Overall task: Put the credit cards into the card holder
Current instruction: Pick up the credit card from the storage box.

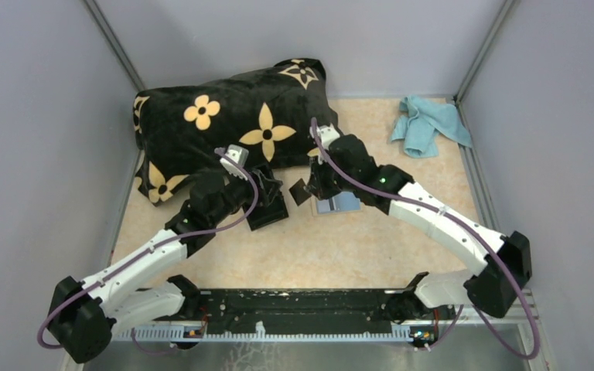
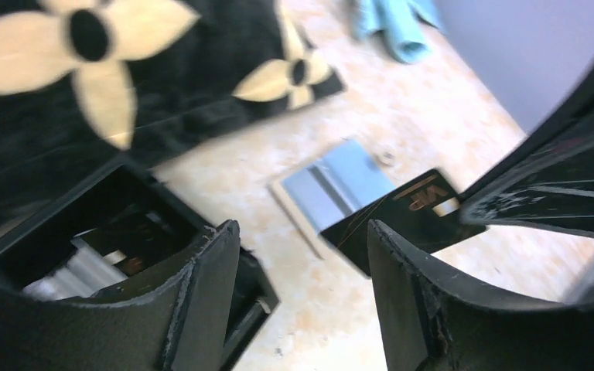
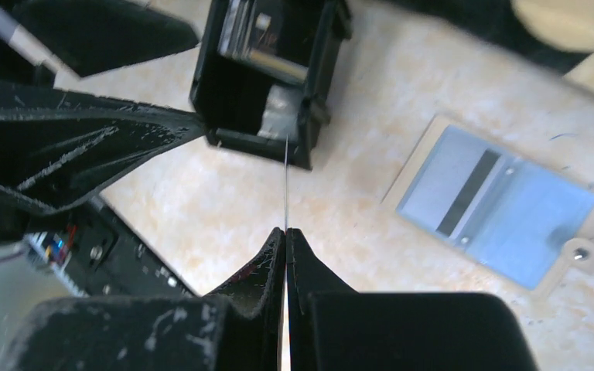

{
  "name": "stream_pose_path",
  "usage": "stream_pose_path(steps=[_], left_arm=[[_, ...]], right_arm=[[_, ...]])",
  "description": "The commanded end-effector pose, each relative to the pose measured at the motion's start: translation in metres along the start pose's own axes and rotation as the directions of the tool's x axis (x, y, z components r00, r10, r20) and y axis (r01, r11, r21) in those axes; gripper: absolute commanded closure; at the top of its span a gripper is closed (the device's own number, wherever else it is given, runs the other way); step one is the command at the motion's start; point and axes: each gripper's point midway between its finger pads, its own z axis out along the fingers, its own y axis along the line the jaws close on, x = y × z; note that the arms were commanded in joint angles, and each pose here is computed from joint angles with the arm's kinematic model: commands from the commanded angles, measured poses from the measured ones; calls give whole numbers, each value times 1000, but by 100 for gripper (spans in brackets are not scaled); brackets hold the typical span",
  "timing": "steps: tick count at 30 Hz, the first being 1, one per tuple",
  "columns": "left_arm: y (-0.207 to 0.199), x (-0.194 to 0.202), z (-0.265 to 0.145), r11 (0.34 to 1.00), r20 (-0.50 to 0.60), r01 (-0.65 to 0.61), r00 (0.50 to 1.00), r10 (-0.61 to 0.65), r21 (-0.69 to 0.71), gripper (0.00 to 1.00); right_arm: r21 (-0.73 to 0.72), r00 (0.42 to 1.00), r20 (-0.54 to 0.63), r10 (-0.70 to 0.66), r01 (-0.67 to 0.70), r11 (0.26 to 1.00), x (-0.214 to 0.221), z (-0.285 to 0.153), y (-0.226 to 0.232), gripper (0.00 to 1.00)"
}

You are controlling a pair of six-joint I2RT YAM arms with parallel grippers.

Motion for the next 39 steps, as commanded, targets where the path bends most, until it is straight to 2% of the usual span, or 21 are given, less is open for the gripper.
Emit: stream_pose_path(steps=[1, 9, 18, 23, 25, 29, 33, 37, 39], left_arm=[[-65, 7, -11, 918, -14, -84, 995, 97, 388, 31], [-95, 35, -20, 808, -127, -56, 979, 160, 587, 31], [-102, 53, -27, 753, -179, -32, 964, 197, 657, 32], [-106, 61, -30, 722, -204, -11, 956, 211, 692, 43], [-109, 63, -31, 704, -220, 6, 952, 214, 710, 50], [-112, 71, -30, 683, -266, 47, 939, 219, 729, 78], [-116, 72, -30, 655, -285, 86, 937, 204, 751, 99], [-118, 71, -28, 639, -291, 110, 938, 186, 761, 100], [-115, 73, -24, 655, -298, 117, 939, 173, 747, 100]], right_arm=[[-183, 1000, 23, -7, 11, 983, 13, -19, 29, 100], [-313, 999, 4, 48, -44, 949, 36, -37, 43, 100], [-379, 998, -7, 62, -60, 923, 37, -51, 49, 100], [-386, 997, -27, 67, -72, 920, 40, -46, 45, 100], [-395, 997, -29, 71, -76, 915, 40, -45, 44, 100], [-407, 995, -38, 90, -98, 908, 40, -42, 37, 100], [-414, 992, -55, 110, -123, 902, 42, -38, 29, 100], [-423, 991, -64, 121, -137, 896, 44, -35, 25, 100], [-408, 990, -58, 125, -138, 902, 43, -34, 20, 100]])
